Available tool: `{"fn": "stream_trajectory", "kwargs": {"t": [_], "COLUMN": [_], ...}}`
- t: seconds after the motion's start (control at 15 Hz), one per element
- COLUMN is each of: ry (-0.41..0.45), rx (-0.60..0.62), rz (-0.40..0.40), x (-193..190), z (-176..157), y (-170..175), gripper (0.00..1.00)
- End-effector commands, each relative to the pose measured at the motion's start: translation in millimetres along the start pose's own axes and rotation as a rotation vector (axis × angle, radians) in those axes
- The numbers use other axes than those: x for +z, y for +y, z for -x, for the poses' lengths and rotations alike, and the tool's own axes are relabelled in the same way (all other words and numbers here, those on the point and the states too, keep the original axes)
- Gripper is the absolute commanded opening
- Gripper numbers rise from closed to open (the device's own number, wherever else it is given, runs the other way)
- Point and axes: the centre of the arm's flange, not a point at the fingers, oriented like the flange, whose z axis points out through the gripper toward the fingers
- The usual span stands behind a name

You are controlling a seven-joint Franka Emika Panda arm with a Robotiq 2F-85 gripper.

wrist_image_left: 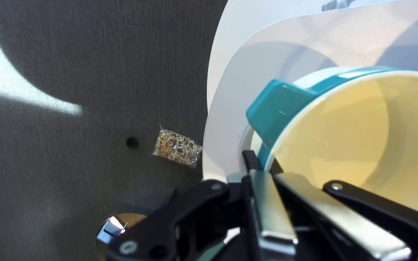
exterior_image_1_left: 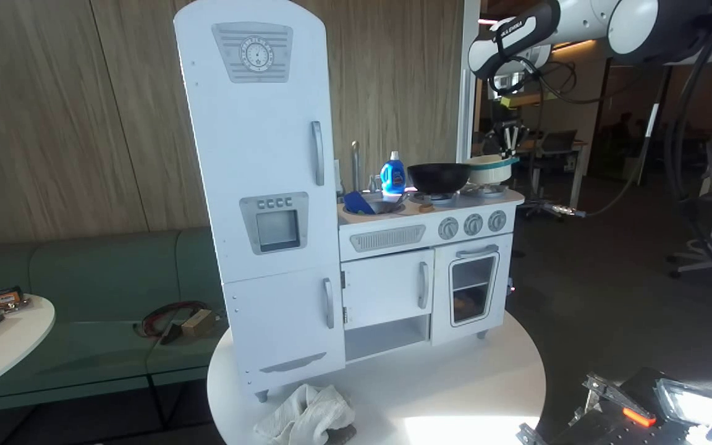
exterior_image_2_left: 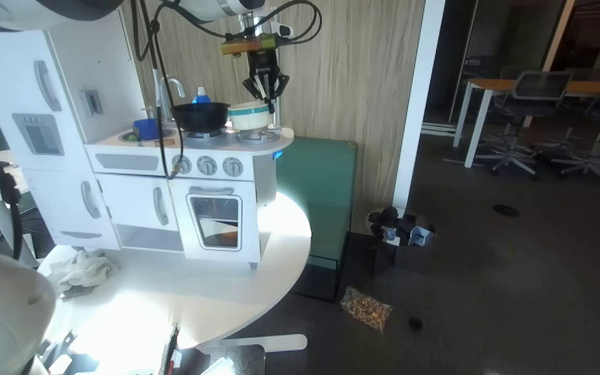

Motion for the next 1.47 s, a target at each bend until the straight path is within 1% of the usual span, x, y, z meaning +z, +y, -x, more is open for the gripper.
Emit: {"fn": "stream_trajectory", "kwargs": {"t": [0.0, 0.07, 0.27, 0.33, 0.47, 0.53, 0.6, 0.67, 0.87, 1.0, 1.2, 1.4], "ry": [-0.004, -0.009, -0.020, -0.023, -0.018, -0.012, -0.005, 0.010, 0.064, 0.084, 0.094, 0.099], "rx": [0.002, 0.003, 0.003, 0.004, 0.006, 0.009, 0.011, 0.023, 0.033, 0.025, -0.020, -0.071], "rz": [-0.019, -0.020, -0.022, -0.024, -0.010, 0.004, 0.014, 0.032, 0.071, 0.081, 0.060, 0.042], "x": [-8, -6, -2, -1, -2, -8, -17, -28, -65, -89, -117, -131], "z": [-10, -11, -12, -12, -11, -9, -6, -4, 6, 14, 23, 30], "y": [3, 3, 1, 0, 0, 0, 1, 2, 1, -5, -22, -49], "gripper": [0.33, 0.35, 0.57, 0.66, 0.79, 0.88, 0.95, 0.99, 1.00, 1.00, 1.00, 1.00]}}
